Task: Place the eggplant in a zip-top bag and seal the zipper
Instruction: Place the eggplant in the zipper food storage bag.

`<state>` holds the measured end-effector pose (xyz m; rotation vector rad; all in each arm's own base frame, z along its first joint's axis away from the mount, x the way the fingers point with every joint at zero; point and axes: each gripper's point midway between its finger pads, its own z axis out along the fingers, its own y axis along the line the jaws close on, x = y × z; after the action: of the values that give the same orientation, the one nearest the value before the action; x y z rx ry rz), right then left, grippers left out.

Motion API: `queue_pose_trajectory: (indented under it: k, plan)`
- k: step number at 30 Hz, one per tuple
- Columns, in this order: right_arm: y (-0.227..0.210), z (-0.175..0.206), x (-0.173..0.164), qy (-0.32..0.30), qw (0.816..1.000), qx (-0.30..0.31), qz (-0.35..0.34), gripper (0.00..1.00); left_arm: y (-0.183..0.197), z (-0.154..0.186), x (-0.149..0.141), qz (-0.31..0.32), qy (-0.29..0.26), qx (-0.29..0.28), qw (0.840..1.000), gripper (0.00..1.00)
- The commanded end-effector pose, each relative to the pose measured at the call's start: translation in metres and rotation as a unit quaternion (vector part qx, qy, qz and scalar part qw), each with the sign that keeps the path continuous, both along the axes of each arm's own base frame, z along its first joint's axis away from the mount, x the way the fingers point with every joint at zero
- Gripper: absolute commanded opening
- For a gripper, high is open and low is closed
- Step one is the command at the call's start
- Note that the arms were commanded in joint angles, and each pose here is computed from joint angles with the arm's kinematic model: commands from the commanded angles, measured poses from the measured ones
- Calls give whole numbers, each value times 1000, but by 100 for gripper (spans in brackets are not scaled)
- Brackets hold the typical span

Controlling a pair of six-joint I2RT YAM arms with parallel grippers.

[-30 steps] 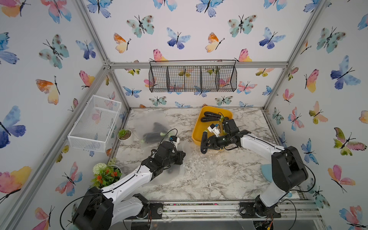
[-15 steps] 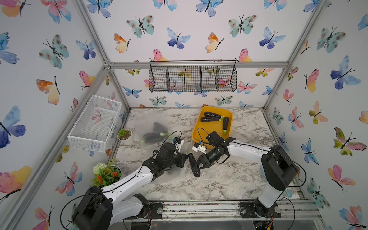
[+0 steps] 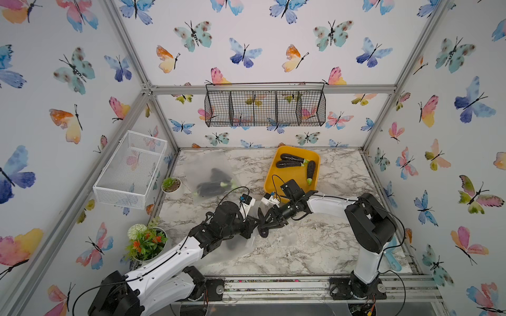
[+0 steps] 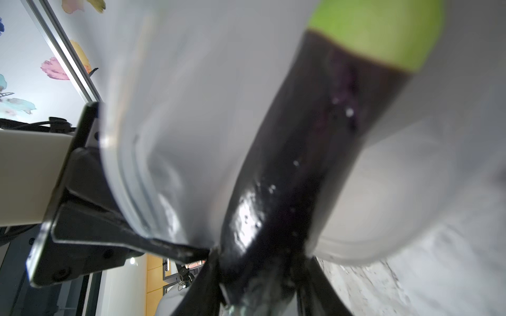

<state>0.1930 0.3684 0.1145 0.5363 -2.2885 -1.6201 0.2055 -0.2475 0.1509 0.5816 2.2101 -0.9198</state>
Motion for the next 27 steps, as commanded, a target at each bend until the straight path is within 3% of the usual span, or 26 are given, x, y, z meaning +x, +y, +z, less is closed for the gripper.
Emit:
queue_pose_trajectory:
  k: [1, 6, 16, 21, 27]
  plan:
    - [9, -1, 19, 45, 997, -3, -57, 30, -10, 5, -16, -38, 13, -21, 999, 0]
    - [10, -17, 37, 55, 989, -51, -129, 31, -15, 18, -14, -33, 7, -58, 998, 0]
    - [29, 5, 75, 94, 970, -5, -222, 37, -11, 10, -5, -1, 26, -50, 998, 0]
    - [36, 21, 87, 79, 970, -11, -229, 48, 2, 4, 10, 45, 45, -41, 997, 0]
    - [32, 30, 85, 59, 973, -23, -223, 59, 26, 12, 35, 116, 64, -80, 988, 0]
